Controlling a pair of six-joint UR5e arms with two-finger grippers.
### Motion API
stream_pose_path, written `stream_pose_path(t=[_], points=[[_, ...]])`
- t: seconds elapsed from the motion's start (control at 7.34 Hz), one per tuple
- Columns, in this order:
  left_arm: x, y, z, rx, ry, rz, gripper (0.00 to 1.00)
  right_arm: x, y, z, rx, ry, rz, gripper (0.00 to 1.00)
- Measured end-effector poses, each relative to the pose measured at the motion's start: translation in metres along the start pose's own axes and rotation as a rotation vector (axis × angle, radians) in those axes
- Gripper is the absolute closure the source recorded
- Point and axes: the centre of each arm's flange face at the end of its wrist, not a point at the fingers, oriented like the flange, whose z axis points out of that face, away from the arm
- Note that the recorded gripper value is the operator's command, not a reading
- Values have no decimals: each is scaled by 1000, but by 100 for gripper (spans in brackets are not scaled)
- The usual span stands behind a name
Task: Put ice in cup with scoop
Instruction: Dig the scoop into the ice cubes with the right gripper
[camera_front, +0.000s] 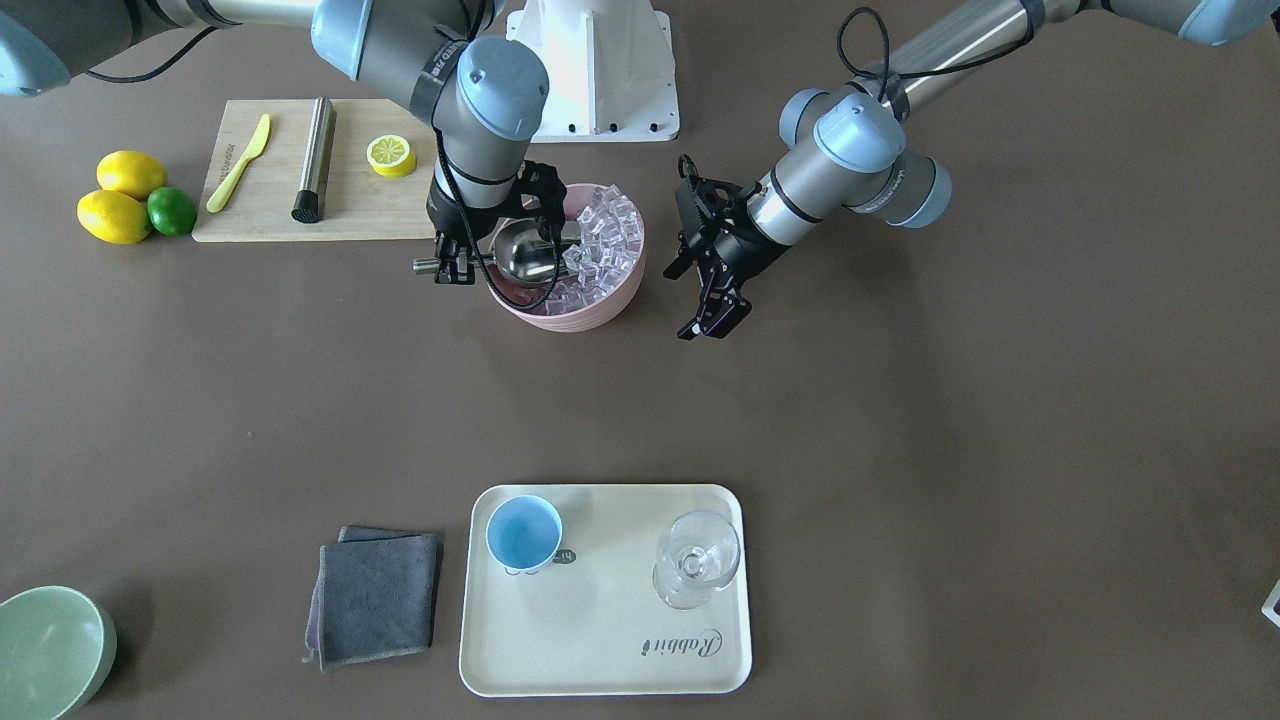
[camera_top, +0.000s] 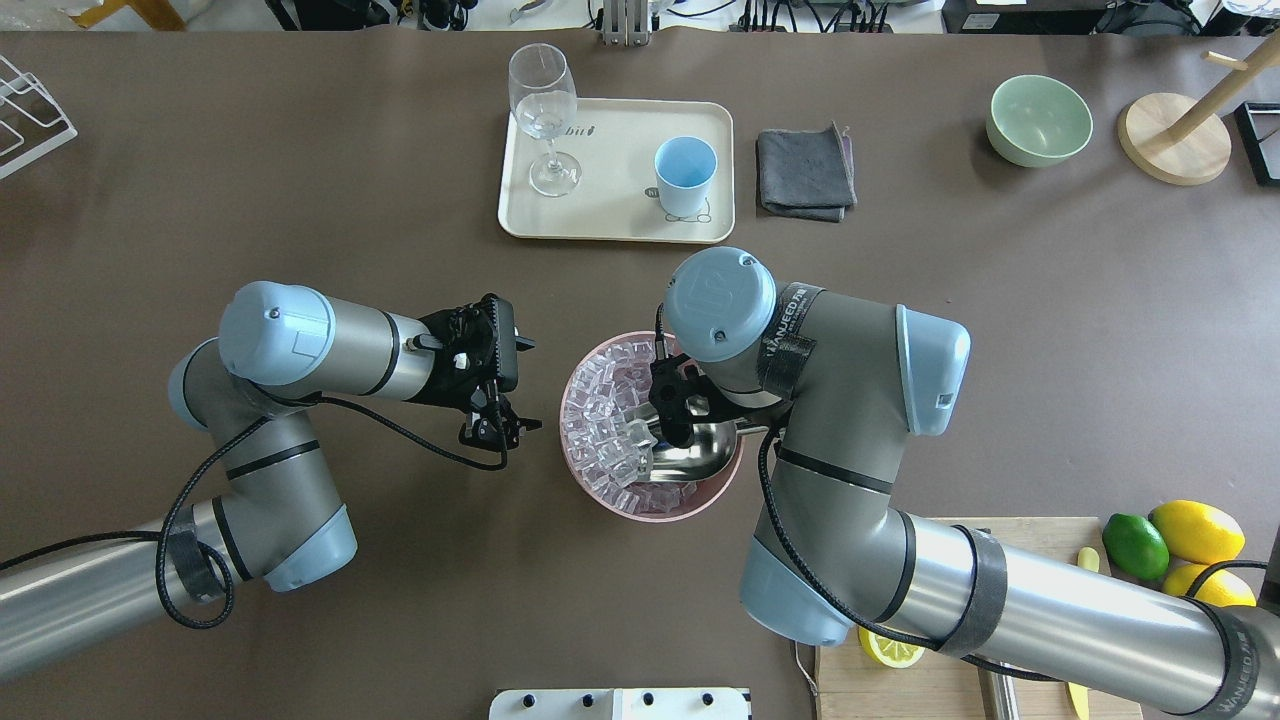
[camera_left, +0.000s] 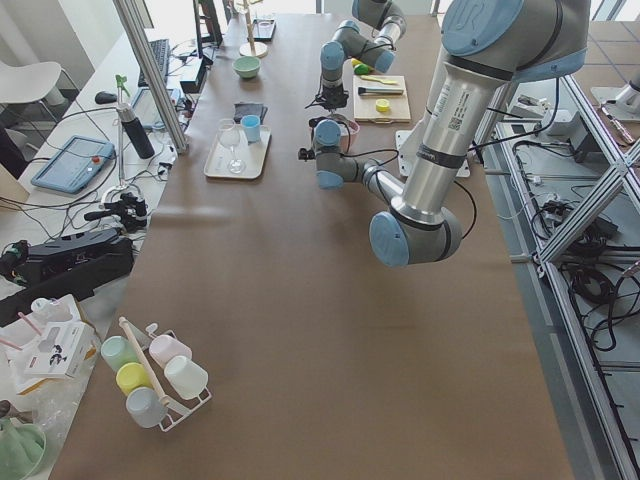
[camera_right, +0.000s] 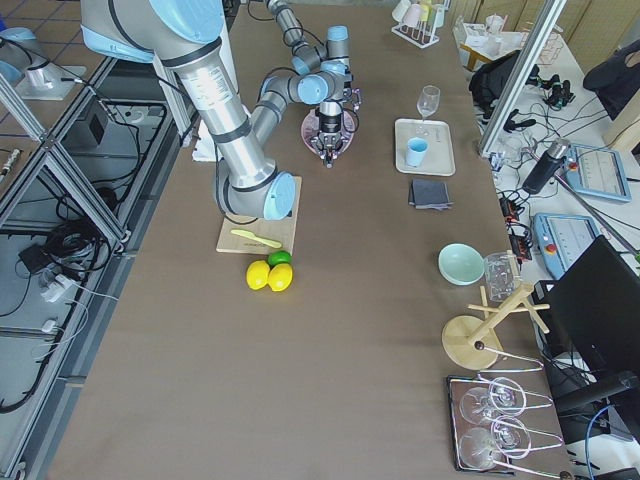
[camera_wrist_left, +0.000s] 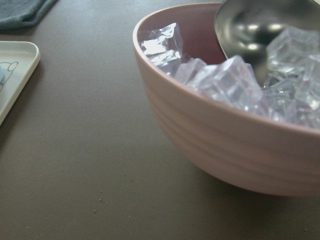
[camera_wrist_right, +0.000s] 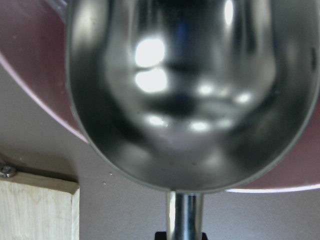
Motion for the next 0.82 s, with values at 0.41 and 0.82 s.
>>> stream_pose_path(t=[0.41, 0.82], points=[[0, 1, 0, -3, 1, -1, 2, -2, -4, 7, 24, -41, -16, 100], [1, 4, 0, -7, 2, -1, 2, -1, -14, -18, 10, -63, -24, 100]])
